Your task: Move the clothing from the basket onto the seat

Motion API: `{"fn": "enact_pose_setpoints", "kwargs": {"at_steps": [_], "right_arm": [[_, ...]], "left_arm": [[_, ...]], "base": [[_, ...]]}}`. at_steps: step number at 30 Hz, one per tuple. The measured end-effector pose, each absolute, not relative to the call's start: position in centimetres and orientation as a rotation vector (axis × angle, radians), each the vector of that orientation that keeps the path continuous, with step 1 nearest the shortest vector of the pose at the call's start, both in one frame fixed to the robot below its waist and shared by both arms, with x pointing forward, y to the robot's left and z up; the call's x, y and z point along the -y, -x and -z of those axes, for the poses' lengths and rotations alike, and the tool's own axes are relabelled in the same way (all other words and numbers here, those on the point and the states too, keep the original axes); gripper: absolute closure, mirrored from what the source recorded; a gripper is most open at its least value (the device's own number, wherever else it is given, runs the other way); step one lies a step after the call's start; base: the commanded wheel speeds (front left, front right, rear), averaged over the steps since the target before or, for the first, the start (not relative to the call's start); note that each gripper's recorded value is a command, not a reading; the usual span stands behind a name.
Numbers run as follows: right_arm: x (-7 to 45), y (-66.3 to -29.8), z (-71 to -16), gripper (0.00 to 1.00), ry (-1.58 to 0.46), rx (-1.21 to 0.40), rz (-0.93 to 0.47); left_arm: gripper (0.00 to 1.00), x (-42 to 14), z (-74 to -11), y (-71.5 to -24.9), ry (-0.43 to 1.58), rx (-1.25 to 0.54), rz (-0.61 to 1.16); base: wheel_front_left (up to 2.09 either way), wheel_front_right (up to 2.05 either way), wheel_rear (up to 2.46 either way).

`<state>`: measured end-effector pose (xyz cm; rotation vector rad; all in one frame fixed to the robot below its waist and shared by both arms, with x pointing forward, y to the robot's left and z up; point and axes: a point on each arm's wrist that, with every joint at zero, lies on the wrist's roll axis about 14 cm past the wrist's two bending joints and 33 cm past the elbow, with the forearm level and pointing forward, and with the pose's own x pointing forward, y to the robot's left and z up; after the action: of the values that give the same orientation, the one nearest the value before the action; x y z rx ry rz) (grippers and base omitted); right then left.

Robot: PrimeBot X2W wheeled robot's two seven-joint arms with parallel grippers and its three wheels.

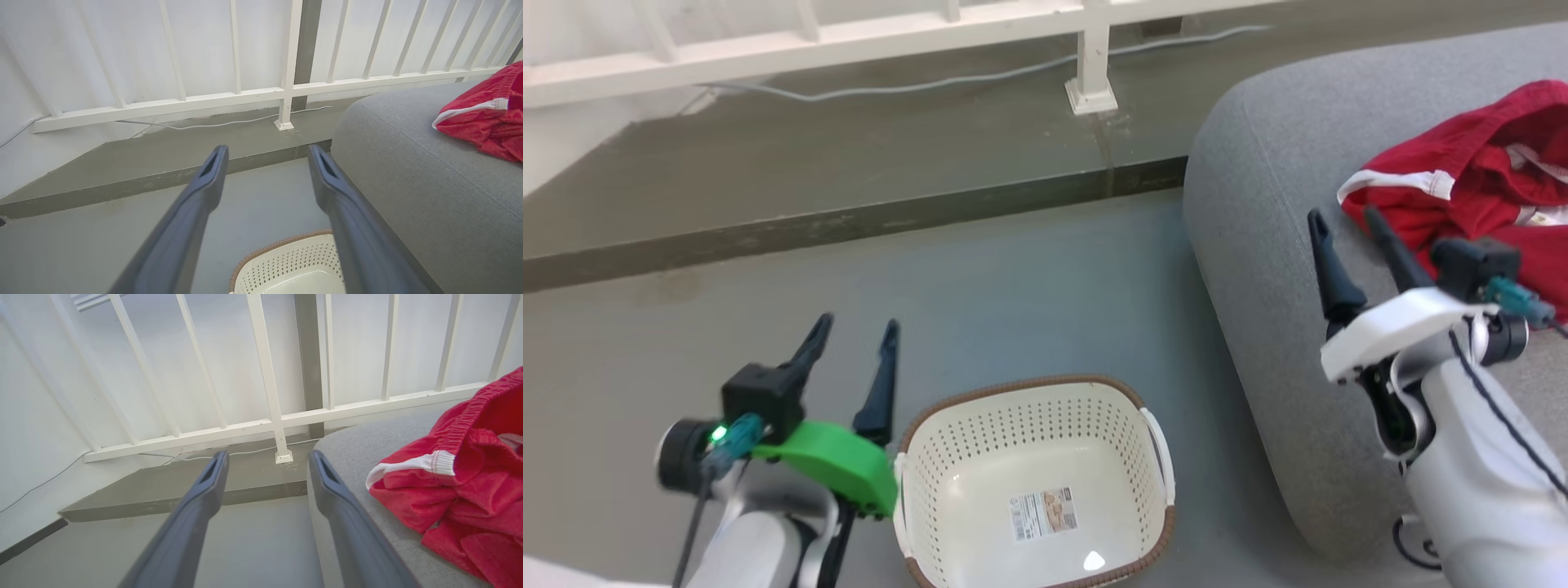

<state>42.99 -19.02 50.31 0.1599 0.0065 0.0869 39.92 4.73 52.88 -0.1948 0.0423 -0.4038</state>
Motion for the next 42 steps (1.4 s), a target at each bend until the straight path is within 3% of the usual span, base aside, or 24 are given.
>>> {"fn": "enact_pose_setpoints", "kwargs": {"at_steps": [18, 42], "right_arm": [[15.4, -38.1, -48.5, 0.00, -0.162, -0.035, -0.147], [16.5, -35.6, -50.4, 0.00, -0.128, 0.029, -0.098]], "left_arm": [[0.00, -10.7, -50.7, -37.3, 0.224, -0.086, 0.187], [0.00, -11.6, -50.5, -35.7, 0.175, -0.084, 0.140]], "base": [[0.00, 0.00, 0.00], [0.00, 0.00, 0.00]]}}
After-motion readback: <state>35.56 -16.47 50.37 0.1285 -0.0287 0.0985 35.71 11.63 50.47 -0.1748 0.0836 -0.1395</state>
